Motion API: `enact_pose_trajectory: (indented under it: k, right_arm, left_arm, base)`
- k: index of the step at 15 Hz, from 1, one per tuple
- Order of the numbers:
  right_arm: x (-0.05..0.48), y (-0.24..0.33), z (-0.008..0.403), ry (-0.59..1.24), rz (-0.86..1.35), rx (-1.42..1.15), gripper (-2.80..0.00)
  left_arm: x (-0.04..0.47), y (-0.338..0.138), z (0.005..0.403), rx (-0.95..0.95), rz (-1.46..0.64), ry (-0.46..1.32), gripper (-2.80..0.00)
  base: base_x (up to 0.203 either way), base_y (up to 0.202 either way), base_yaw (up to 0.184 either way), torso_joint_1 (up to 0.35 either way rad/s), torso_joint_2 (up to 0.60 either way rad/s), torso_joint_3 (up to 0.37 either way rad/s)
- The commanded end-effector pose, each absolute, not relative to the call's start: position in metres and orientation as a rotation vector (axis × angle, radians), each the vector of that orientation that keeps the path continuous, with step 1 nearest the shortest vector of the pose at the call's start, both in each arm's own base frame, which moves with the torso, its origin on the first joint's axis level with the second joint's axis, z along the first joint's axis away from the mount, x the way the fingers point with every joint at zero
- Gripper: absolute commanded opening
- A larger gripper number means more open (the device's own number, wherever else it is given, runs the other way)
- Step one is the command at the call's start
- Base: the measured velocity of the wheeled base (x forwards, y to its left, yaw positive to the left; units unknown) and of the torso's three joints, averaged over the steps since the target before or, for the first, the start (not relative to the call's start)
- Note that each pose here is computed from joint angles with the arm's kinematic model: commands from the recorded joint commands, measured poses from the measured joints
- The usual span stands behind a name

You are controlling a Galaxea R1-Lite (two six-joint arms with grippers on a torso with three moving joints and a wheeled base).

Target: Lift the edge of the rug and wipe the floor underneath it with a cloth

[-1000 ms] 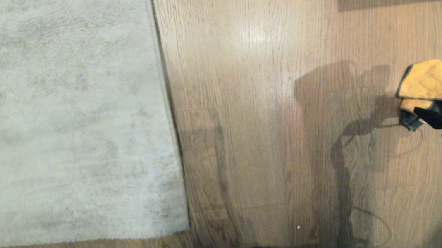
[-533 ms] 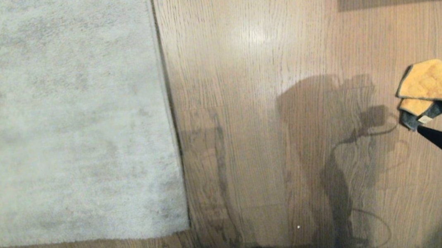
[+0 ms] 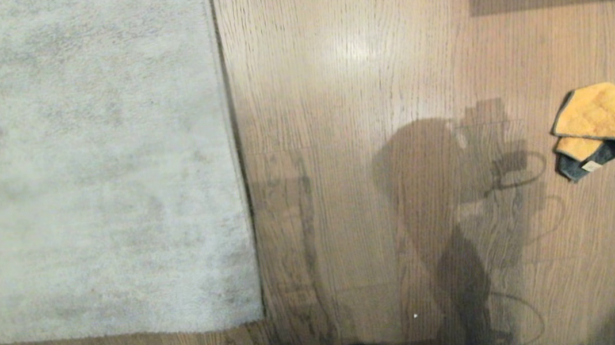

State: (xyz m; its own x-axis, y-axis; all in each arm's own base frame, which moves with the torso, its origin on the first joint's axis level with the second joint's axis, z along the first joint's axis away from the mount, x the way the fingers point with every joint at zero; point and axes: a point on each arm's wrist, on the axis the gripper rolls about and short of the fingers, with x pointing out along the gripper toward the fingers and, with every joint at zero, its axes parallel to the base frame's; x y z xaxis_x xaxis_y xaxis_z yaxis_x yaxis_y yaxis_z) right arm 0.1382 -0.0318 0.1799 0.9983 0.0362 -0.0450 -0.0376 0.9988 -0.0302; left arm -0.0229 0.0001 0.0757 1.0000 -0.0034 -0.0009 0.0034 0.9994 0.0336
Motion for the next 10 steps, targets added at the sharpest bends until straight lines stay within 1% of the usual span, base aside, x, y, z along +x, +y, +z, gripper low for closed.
enact_pose_trajectory:
  k: [1,6,10]
  right_arm:
    - [0.125,-0.028,0.184,-0.003,0.034,-0.054,-2.80]
    - [0.115,-0.025,0.184,-0.004,0.042,-0.099,-2.80]
    - [0.087,-0.010,0.182,-0.021,0.111,-0.107,-2.80]
  left_arm:
    - [-0.023,0.000,0.076,0.034,-0.003,0.001,-2.80]
    - [-0.023,0.000,0.076,0.034,-0.003,0.000,-2.80]
    - [-0.023,0.000,0.076,0.034,-0.003,0.000,-2.80]
  base:
    - [0.000,0.000,0.000,0.000,0.00,0.000]
    - [0.000,0.000,0.000,0.000,0.00,0.000]
    - [0.000,0.000,0.000,0.000,0.00,0.000]
